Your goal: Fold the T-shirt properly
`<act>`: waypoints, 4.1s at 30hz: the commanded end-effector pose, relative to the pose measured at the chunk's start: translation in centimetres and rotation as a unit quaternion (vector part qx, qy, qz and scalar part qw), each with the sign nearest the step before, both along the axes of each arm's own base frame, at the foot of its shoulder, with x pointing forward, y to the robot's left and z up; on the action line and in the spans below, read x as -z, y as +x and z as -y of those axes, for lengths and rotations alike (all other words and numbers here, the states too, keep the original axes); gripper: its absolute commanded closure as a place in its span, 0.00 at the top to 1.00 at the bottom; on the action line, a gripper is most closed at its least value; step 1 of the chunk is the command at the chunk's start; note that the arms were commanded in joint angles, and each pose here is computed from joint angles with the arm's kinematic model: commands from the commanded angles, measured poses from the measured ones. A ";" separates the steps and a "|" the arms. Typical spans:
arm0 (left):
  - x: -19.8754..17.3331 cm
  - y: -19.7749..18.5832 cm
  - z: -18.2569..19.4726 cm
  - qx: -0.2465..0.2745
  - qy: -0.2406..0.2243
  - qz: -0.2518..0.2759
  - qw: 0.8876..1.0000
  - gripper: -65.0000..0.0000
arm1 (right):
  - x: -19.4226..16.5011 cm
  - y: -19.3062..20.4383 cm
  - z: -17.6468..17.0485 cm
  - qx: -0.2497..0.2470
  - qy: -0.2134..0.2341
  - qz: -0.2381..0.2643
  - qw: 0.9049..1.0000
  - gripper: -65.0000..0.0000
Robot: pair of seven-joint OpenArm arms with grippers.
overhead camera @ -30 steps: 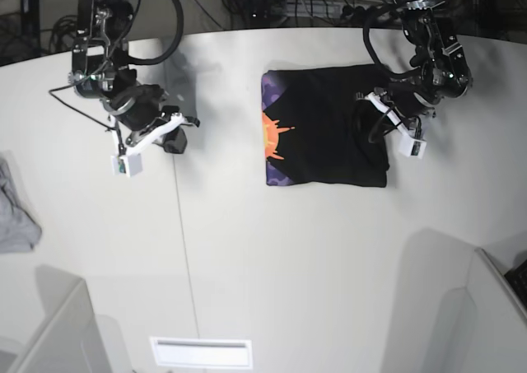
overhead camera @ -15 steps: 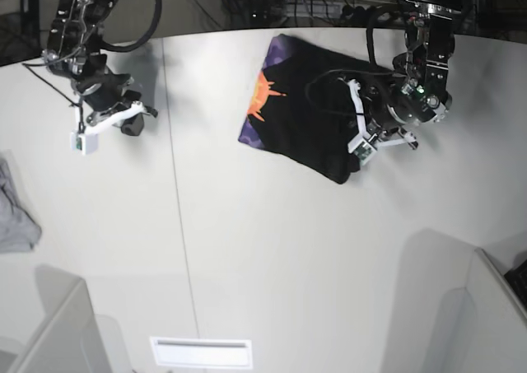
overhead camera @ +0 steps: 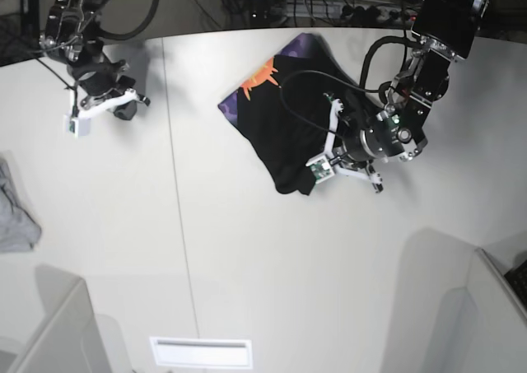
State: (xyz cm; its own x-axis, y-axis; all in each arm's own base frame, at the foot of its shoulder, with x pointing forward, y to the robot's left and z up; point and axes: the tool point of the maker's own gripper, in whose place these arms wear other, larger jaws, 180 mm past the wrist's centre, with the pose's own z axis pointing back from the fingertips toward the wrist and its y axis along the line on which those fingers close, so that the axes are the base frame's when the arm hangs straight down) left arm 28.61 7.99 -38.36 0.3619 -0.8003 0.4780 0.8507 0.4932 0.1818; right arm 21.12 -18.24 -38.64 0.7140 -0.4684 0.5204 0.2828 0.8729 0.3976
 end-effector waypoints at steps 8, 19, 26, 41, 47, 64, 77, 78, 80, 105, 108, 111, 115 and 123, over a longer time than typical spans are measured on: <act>0.0 1.9 2.6 0.077 0.030 0.010 0.997 0.00 | -0.5 -1.1 2.2 0.041 -0.010 0.007 0.999 0.00; -1.2 2.8 5.2 0.185 0.068 0.031 0.980 0.00 | 0.4 -2.9 2.2 0.080 0.007 -0.009 0.997 0.00; -1.0 2.3 7.6 0.245 0.049 0.041 0.967 0.00 | 0.5 -3.0 1.8 0.087 0.016 -0.010 0.996 0.00; 0.2 4.2 8.1 0.245 0.038 0.049 0.967 0.00 | 0.2 -2.3 1.8 0.087 0.017 -0.001 0.996 0.00; 1.0 5.5 8.9 0.254 0.088 0.080 0.960 0.00 | 0.1 -2.2 1.8 0.087 0.017 0.001 0.996 0.00; 0.9 4.7 10.9 0.264 0.071 0.083 0.958 0.00 | 0.1 -2.1 2.1 0.086 0.012 0.001 0.996 0.00; 0.3 5.3 10.9 0.260 0.071 0.090 0.959 0.49 | 0.0 -1.7 1.9 0.083 0.014 0.005 0.996 0.00; 0.3 5.3 11.0 0.260 0.071 0.090 0.959 0.56 | 0.0 -1.7 1.9 0.083 0.014 0.005 0.996 0.00; -0.2 5.9 11.0 0.260 0.072 0.097 0.958 0.67 | 0.0 -1.7 1.9 0.083 0.014 0.005 0.996 0.00; -12.5 5.2 3.8 0.071 -0.085 0.257 0.960 0.00 | -2.7 -3.2 5.8 0.038 -0.094 0.067 0.993 0.00; -11.6 3.2 2.8 0.084 -0.118 0.255 0.956 0.00 | -2.3 -4.6 5.5 0.019 -0.096 0.055 0.994 0.00; -9.5 -0.4 2.4 0.107 -0.144 0.224 0.958 0.00 | -2.0 -5.8 5.0 0.004 -0.096 0.043 0.994 0.00; -6.7 -5.6 2.0 0.123 -0.176 0.167 0.962 0.00 | -2.1 -7.0 4.4 -0.021 -0.098 0.051 0.994 0.00; -5.2 -11.4 1.1 0.102 -0.230 0.129 0.959 0.00 | -1.1 -11.0 3.9 -0.048 -0.098 0.013 0.994 0.00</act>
State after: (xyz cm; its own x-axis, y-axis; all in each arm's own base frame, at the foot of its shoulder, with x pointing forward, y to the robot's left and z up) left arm 17.00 7.09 -34.07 0.0659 -0.5436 0.8368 0.8942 0.4043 0.1922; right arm 9.76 -22.08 -38.30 0.7507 -0.2983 0.5895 0.2018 0.9531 0.2254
